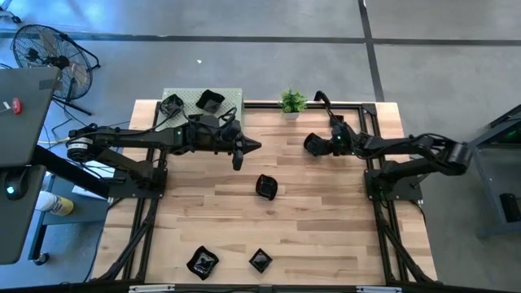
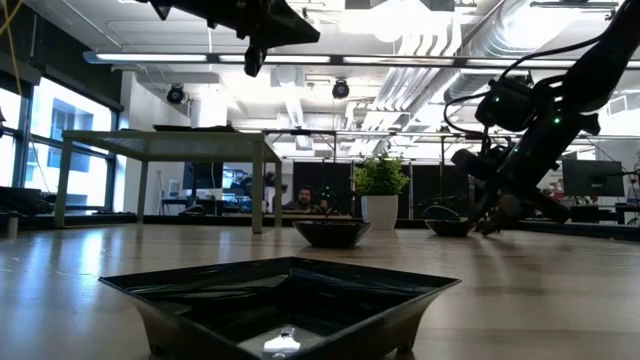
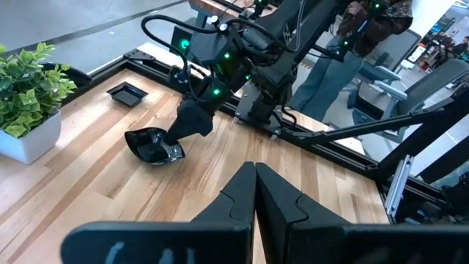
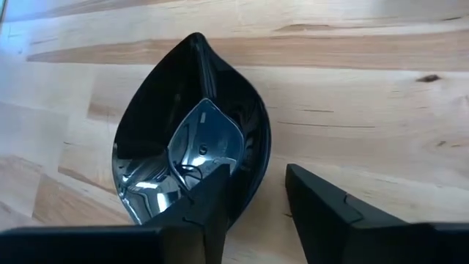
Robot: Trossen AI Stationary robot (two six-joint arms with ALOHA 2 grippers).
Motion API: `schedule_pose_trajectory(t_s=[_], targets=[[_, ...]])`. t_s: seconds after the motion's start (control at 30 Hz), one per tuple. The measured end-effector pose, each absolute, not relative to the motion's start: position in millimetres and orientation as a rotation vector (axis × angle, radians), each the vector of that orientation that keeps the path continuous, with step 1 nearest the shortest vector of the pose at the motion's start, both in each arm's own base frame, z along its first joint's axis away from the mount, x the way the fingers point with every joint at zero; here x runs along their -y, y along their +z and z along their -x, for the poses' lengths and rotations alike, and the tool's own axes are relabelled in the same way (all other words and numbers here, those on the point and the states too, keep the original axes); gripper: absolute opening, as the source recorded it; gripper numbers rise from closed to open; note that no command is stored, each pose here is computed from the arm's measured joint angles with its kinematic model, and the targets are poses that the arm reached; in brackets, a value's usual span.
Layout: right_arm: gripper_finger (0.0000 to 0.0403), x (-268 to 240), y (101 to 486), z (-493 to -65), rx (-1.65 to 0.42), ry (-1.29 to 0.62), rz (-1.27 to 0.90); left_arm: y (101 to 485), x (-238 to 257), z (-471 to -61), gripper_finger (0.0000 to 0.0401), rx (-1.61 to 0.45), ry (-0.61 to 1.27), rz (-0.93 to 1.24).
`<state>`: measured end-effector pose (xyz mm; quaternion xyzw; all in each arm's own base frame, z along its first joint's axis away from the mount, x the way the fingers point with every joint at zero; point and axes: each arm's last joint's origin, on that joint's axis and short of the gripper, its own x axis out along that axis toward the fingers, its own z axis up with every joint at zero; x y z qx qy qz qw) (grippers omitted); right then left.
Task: Pick & Place Mini shaped plates
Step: Stack the black leaf-shaped plate on top of the stacked black leaf-shaped plate on the shelf
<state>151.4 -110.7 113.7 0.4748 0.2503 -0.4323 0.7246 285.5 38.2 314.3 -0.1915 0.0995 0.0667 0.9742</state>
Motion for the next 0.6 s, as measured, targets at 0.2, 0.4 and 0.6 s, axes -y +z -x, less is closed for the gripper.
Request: schedule_pose_trajectory(t_s=[0.2, 0.4, 0.6], targets=[[0.0105, 111.7, 112.1, -152.9, -0.551, -0.948, -1.050, 313.8, -38.2, -285.4, 0.0001, -0.206, 0.136, 0.386], [0.0066, 111.4, 112.9, -154.7, -0.544, -0.901, -1.068, 313.8, -38.2, -285.4, 0.0001, -0.206, 0.136, 0.386], [0.0028, 111.6, 113.4, -155.2, -0.541, -0.891, -1.063, 313.7, -38.2, -285.4, 0.0001, -0.207, 0.136, 0.384]])
